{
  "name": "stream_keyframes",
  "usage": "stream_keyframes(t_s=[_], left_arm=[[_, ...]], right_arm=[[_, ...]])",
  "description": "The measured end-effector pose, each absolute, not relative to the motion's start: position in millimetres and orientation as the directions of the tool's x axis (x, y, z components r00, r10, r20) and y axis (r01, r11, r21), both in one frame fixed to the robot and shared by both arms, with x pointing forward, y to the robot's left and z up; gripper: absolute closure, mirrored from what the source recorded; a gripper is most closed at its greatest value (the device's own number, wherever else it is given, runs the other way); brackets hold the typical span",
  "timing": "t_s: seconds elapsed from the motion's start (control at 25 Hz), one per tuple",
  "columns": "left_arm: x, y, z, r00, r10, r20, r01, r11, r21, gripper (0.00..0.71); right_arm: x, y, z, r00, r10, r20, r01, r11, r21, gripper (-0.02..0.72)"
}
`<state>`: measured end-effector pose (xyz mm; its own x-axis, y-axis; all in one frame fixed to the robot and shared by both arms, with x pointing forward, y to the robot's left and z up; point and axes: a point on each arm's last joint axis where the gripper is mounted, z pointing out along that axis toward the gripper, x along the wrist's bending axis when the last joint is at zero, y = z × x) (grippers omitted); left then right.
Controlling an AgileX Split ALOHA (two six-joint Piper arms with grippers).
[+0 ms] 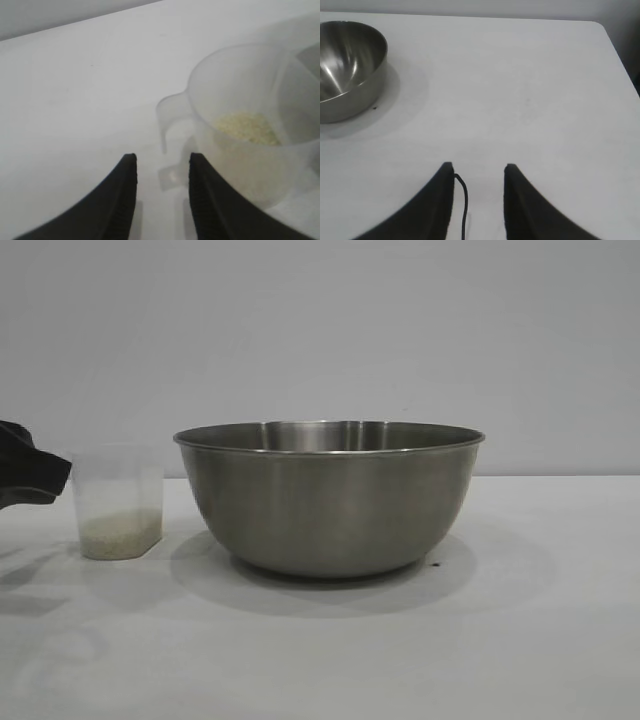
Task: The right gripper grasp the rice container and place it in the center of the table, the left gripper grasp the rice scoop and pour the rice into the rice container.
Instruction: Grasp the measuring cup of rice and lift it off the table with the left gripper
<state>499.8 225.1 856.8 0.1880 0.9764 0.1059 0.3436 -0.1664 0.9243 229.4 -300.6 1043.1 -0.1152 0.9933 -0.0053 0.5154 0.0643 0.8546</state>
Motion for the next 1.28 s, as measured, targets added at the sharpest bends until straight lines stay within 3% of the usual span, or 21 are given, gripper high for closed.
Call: stream_keyframes(t_s=[1.08,1.28], left_arm=[[533.3,214.6,850.4,0.177,0.975,0.136,0.29,-0.184,0.939,0.503],[534.5,213.9,850.6,0.182,0.973,0.143,0.285,-0.191,0.939,0.71]], right_arm=[[229.4,-300.6,1043.1,-0.115,0.993,-0.005,0.515,0.064,0.855,0.471],[229.4,-300.6,1043.1,-0.115,0.993,-0.005,0.515,0.064,0.855,0.471]])
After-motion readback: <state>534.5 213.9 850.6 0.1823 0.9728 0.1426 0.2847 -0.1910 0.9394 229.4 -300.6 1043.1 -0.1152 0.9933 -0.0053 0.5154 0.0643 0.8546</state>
